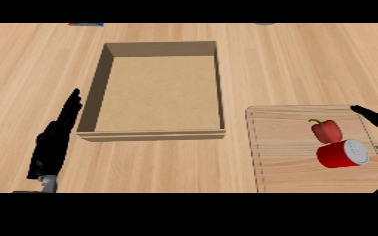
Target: Pick the can from the cutting board and place it in the cardboard box
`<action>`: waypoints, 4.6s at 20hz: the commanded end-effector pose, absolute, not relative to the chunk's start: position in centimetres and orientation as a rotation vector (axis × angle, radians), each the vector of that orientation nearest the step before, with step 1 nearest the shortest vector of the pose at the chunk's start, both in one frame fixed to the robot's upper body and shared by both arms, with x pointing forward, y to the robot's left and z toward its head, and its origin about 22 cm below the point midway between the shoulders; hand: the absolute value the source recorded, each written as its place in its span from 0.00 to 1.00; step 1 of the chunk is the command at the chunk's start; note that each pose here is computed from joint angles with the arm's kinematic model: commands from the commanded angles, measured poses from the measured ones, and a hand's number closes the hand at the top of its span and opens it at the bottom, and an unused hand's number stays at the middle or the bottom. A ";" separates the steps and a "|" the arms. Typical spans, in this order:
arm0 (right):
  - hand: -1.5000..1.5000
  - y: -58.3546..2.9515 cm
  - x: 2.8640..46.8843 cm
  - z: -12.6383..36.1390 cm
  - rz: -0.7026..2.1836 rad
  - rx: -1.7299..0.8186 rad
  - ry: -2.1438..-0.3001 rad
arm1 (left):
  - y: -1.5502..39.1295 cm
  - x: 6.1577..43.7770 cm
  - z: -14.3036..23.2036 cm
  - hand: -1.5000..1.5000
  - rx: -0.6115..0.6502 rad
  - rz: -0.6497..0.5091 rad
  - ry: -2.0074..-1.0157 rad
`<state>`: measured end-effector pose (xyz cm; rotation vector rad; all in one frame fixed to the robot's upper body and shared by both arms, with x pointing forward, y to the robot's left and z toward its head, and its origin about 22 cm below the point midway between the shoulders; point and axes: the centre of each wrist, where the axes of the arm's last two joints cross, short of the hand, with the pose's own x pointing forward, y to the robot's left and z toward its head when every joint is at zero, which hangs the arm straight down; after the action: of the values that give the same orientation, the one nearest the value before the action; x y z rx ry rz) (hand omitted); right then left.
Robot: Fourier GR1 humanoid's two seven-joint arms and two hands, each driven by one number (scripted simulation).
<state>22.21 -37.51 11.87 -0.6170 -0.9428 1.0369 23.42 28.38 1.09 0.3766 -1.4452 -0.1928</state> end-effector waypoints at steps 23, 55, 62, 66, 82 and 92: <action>0.00 -35.9 20.5 6.3 1.025 -0.634 -0.914 | 28.2 23.6 3.0 0.50 0.365 -0.199 -1.454; 1.00 -28.6 32.5 10.9 1.585 -0.733 -1.400 | 24.6 26.4 2.6 0.50 0.257 -0.326 -1.548; 1.00 -27.8 39.0 13.6 1.679 -0.710 -1.585 | 25.0 26.3 2.0 0.50 0.274 -0.323 -1.498; 1.00 -28.5 41.7 14.7 1.614 -0.626 -1.709 | 26.1 26.8 1.7 0.50 0.306 -0.278 -1.506; 1.00 -17.3 46.7 23.4 1.377 0.205 -2.123 | 27.2 25.0 1.0 0.50 0.361 -0.245 -1.471; 1.00 -6.8 45.9 21.8 1.448 0.185 -2.049 | 26.7 25.7 -0.8 0.50 0.344 -0.218 -1.456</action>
<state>46.55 -10.72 22.41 0.1435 -2.0699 1.4076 25.00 27.58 0.82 0.3567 -1.4605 -0.2218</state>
